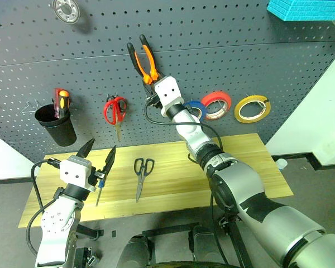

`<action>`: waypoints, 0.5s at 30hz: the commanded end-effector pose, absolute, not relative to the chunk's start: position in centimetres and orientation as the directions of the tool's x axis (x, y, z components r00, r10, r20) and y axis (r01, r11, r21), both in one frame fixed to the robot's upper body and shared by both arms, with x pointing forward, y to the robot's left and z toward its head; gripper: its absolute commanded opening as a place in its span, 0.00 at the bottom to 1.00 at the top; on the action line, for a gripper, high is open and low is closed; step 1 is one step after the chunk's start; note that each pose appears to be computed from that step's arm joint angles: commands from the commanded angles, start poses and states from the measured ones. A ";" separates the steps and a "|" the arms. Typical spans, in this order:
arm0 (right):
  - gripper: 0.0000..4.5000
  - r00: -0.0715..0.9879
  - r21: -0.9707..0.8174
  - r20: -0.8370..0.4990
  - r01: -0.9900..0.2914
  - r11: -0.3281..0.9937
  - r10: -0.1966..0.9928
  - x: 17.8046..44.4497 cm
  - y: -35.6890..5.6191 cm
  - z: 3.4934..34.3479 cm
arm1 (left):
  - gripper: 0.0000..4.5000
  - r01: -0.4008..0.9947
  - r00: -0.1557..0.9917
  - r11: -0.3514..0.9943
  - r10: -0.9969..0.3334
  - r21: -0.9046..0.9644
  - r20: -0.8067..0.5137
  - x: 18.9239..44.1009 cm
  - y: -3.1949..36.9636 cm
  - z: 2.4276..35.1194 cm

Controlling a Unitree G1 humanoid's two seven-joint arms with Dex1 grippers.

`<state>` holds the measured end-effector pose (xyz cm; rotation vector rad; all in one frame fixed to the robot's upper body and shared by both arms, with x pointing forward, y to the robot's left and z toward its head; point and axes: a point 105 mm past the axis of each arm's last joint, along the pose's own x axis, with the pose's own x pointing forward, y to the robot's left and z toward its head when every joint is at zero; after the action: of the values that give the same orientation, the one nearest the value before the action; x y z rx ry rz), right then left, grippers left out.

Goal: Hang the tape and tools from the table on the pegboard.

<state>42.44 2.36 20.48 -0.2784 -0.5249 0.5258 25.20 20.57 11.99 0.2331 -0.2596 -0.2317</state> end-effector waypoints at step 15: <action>0.47 0.702 -0.381 0.469 -0.386 0.840 0.536 42.0 3.3 22.8 | 0.73 0.145 0.947 0.953 -0.211 0.265 0.243 22.4 20.8 13.5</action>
<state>42.29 2.77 20.36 -0.2813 -0.5254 0.5222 22.64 21.03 12.23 0.2401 -0.2260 -0.1837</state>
